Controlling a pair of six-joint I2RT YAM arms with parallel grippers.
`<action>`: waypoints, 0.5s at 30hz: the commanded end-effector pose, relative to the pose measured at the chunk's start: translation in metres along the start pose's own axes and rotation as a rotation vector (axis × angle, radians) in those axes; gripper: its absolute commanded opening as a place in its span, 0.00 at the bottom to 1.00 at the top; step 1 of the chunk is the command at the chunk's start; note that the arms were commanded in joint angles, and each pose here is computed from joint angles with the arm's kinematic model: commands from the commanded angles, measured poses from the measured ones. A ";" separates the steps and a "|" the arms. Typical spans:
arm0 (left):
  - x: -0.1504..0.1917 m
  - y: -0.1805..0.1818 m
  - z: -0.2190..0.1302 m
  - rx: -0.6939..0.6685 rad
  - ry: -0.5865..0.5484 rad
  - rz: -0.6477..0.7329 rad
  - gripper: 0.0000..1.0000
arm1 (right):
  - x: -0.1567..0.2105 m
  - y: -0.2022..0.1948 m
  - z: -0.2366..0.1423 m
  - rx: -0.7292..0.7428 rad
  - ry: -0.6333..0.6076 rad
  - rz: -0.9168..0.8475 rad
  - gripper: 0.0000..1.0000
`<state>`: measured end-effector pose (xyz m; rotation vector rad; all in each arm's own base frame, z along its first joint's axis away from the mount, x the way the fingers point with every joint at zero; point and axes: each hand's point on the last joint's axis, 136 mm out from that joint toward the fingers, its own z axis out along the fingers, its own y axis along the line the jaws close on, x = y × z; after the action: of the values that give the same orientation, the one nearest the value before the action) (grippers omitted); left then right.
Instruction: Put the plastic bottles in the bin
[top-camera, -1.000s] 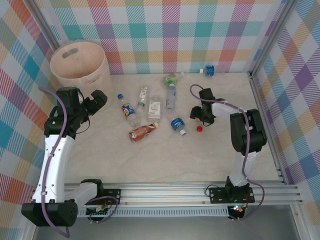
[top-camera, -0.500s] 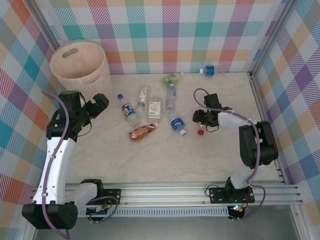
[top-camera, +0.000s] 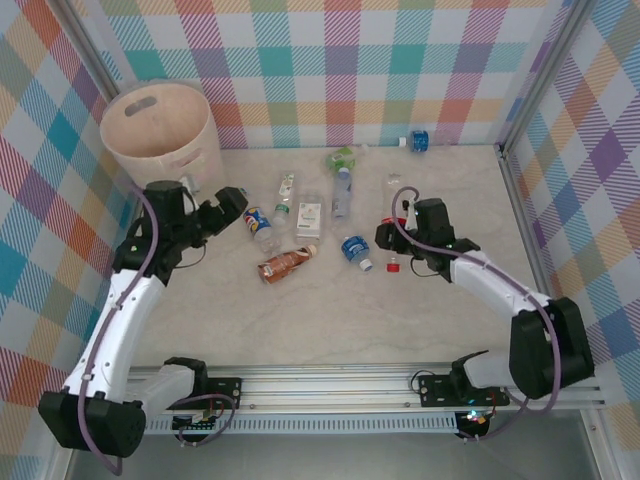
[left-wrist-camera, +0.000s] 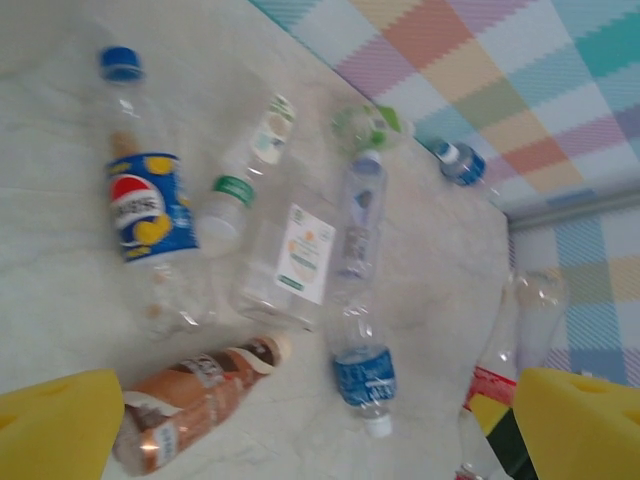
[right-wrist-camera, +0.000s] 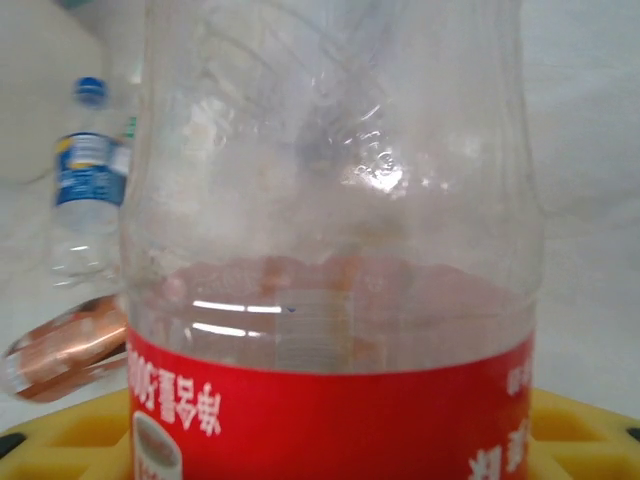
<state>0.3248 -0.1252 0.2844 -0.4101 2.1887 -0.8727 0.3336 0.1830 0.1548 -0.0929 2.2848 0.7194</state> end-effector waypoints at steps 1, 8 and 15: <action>0.010 -0.039 0.013 0.141 0.039 0.043 1.00 | -0.010 0.046 -0.010 -0.185 -0.062 -0.084 0.39; 0.043 -0.094 0.041 0.299 0.154 0.130 1.00 | -0.002 0.097 -0.012 -0.342 -0.049 -0.219 0.38; 0.065 -0.118 0.062 0.314 0.222 0.166 1.00 | 0.006 0.129 -0.007 -0.422 -0.018 -0.306 0.39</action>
<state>0.3256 -0.2571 0.2787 -0.0304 2.2598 -1.1538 0.2899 0.2714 0.1900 -0.5167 2.1183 0.9802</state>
